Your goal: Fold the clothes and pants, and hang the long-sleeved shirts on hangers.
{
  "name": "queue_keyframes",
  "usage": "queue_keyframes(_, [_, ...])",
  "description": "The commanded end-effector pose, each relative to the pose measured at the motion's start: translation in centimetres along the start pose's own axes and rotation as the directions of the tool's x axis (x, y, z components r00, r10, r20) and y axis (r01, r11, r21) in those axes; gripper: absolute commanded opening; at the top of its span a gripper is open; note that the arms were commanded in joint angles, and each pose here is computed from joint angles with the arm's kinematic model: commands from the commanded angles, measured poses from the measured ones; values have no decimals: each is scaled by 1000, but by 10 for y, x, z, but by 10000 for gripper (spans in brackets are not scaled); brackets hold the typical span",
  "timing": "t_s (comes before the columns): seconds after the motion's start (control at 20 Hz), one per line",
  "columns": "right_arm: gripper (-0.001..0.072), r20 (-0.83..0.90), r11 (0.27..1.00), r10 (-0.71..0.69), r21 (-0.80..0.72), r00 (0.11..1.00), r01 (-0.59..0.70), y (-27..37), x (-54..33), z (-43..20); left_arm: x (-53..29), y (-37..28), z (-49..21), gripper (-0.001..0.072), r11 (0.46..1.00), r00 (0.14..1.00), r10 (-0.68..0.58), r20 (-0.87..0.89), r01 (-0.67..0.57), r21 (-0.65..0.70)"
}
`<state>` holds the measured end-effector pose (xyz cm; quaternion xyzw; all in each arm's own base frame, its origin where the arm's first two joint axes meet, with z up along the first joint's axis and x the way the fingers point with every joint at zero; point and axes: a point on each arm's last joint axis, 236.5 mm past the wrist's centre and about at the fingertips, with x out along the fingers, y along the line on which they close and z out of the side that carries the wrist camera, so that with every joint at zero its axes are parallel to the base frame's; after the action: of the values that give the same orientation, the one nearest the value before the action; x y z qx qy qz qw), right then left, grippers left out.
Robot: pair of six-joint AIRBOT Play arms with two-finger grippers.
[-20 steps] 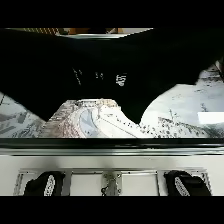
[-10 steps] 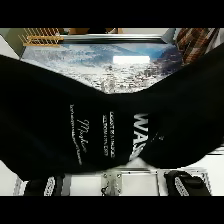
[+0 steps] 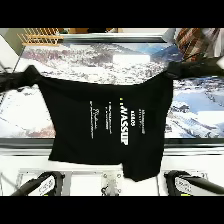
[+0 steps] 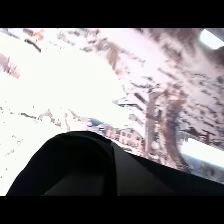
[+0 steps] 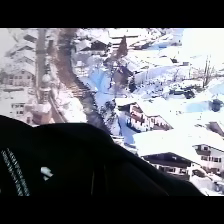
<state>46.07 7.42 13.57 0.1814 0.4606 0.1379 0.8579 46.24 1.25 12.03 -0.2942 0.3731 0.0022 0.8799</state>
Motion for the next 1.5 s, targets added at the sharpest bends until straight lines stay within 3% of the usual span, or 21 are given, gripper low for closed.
queue_keyframes(0.0, [12,-77,996,-15,86,997,22,-47,94,-7,90,25,-17,7,999,996,39,-81,-42,-31])
queue_keyframes(0.25, [12,3,992,-51,112,999,51,-71,126,12,141,30,-1,7,999,993,39,-111,-42,-30])
queue_keyframes(0.6, [11,-15,988,-156,11,988,156,-85,101,7,127,48,-1,7,997,982,59,-182,-67,-33])
queue_keyframes(0.85, [11,-78,975,-221,-11,972,221,-99,89,-30,121,56,-24,7,997,959,69,-275,-72,-2])
queue_keyframes(1.45, [12,-329,963,-238,42,914,266,-127,106,-150,134,111,-141,7,979,897,140,-420,-189,-78])
